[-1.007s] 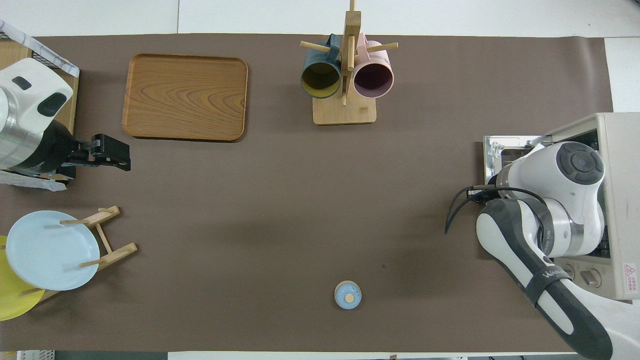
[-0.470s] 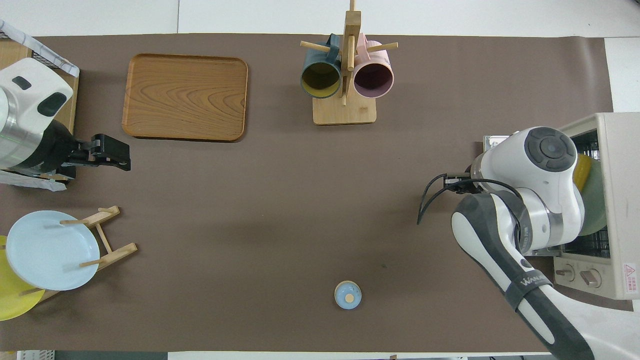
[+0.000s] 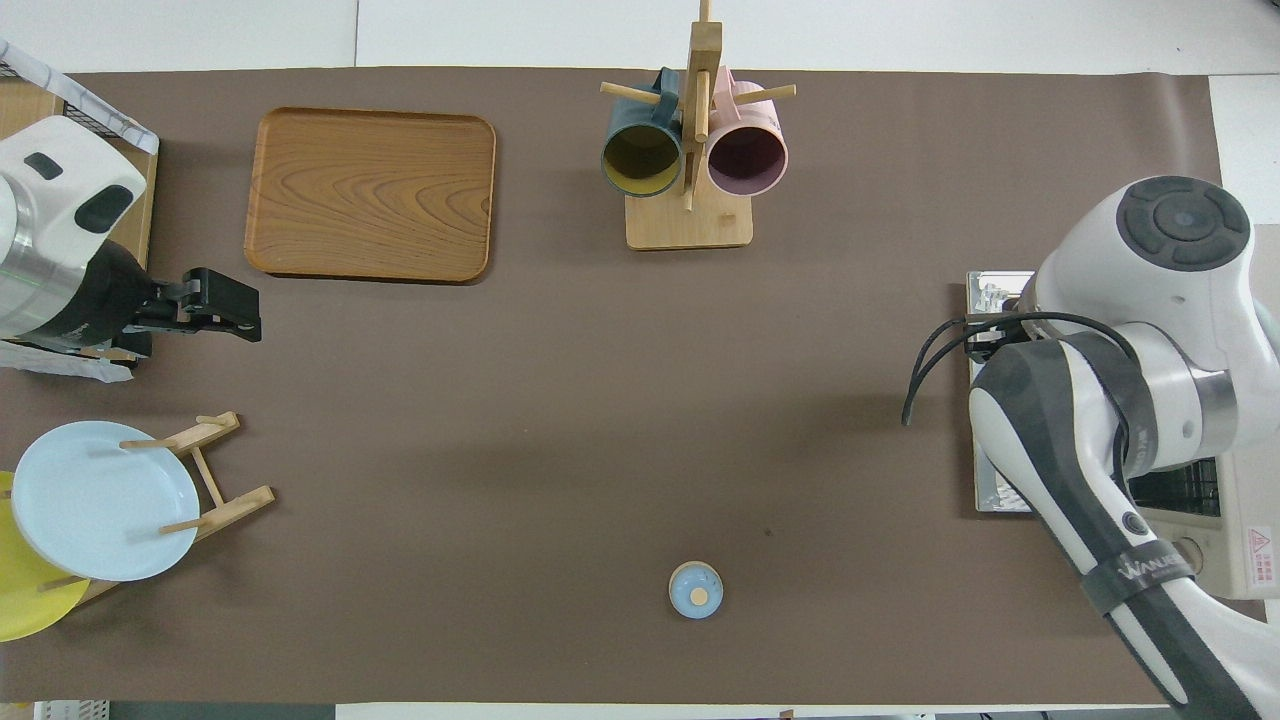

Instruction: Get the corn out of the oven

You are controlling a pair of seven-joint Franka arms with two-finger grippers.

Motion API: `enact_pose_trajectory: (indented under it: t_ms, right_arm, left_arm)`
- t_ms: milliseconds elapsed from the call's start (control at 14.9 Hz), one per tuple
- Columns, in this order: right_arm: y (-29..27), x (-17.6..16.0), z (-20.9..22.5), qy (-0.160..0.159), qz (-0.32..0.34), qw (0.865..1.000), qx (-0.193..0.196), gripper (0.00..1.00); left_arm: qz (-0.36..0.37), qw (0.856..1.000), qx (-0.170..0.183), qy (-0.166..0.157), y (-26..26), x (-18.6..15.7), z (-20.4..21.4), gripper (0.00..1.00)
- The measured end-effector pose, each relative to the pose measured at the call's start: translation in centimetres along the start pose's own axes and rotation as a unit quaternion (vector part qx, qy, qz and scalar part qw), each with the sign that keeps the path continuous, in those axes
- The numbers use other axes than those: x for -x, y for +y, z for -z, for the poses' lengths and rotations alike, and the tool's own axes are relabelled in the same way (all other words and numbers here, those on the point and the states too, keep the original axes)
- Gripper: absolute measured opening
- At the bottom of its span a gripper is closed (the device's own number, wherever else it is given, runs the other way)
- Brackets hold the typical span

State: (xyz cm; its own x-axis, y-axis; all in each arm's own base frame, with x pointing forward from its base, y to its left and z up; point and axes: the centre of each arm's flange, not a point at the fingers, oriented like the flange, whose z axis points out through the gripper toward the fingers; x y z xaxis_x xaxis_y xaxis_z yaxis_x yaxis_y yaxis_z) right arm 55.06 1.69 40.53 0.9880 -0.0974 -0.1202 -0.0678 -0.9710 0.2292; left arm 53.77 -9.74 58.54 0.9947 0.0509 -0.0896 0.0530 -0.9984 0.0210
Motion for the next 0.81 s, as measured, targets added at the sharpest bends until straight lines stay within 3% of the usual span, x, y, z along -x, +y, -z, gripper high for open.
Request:
enact_pose_trajectory:
  t_ms: [403,806]
  right_arm:
    - [6.9,-0.3,-2.1,-0.019,0.017,1.0,-0.007,0.37]
    - [6.7,-0.3,-3.3,-0.006,0.022,1.0,-0.011,0.34]
  left_arm:
    - [0.0,1.0,0.0,0.0,0.0,0.0,0.0,1.0]
    - [0.0,1.0,0.0,0.0,0.0,0.0,0.0,1.0]
